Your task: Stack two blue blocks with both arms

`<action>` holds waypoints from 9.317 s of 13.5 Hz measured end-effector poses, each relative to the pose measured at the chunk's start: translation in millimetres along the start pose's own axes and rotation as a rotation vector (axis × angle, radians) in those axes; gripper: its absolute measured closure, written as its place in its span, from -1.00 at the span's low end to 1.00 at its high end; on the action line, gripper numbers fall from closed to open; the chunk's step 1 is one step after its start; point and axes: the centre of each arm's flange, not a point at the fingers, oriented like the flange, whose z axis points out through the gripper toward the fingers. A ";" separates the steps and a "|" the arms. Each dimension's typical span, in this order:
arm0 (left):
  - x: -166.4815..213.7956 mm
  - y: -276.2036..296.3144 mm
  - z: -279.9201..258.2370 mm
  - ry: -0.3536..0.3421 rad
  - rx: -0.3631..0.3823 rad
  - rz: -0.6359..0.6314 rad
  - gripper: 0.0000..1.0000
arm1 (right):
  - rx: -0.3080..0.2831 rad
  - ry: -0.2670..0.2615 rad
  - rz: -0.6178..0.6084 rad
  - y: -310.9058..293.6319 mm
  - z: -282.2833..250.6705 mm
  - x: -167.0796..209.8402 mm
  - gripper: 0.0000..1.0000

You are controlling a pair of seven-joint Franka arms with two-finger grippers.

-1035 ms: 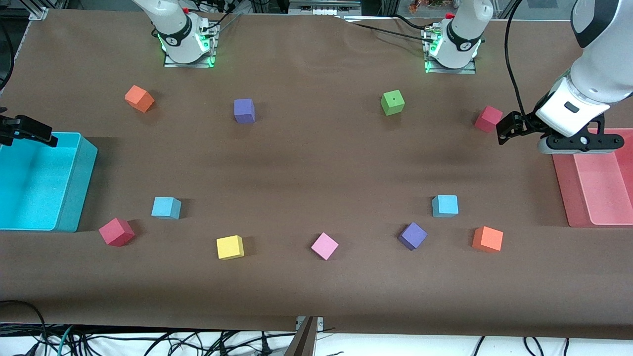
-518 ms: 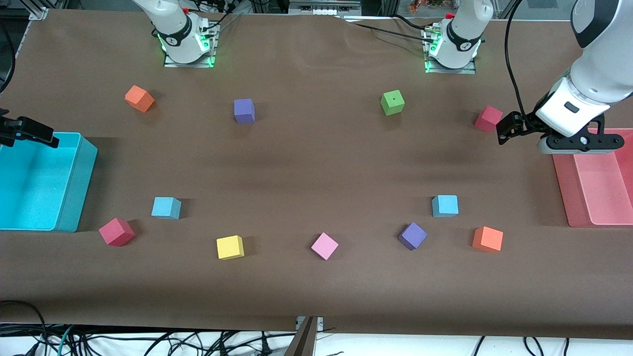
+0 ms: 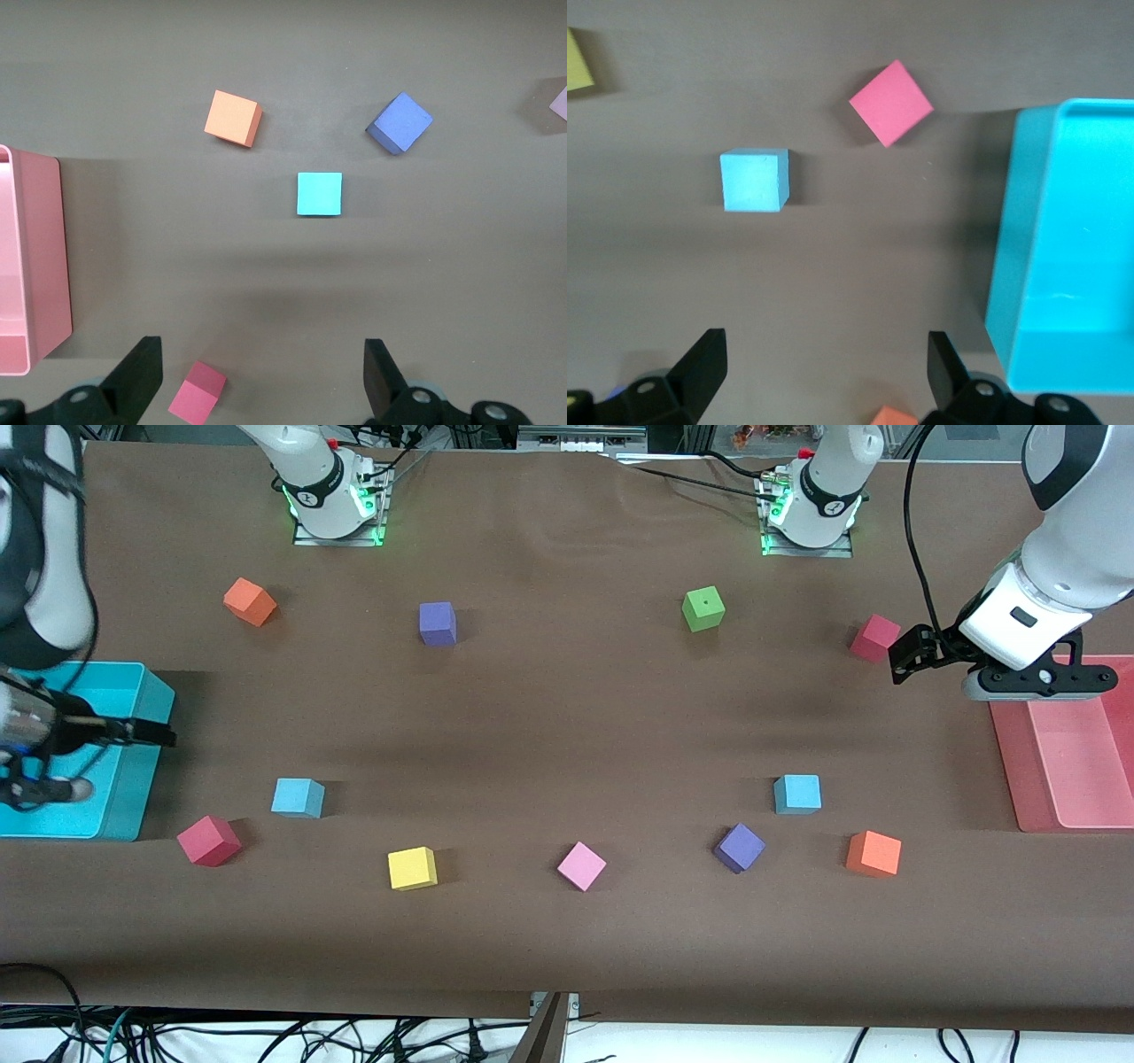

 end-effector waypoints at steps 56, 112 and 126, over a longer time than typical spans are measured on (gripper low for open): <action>0.0 1.4 1.1 -0.005 0.001 0.002 -1.00 | 0.086 0.112 0.133 -625.0 243.4 -145.6 -0.28; 15.5 1.8 51.4 -0.096 0.010 -0.001 -1.00 | 0.911 0.740 -1.574 -423.0 323.2 -61.1 -1.00; 65.4 52.0 288.2 -0.018 -0.026 0.061 -1.00 | 0.931 0.744 -1.566 -445.0 332.4 -75.3 -1.00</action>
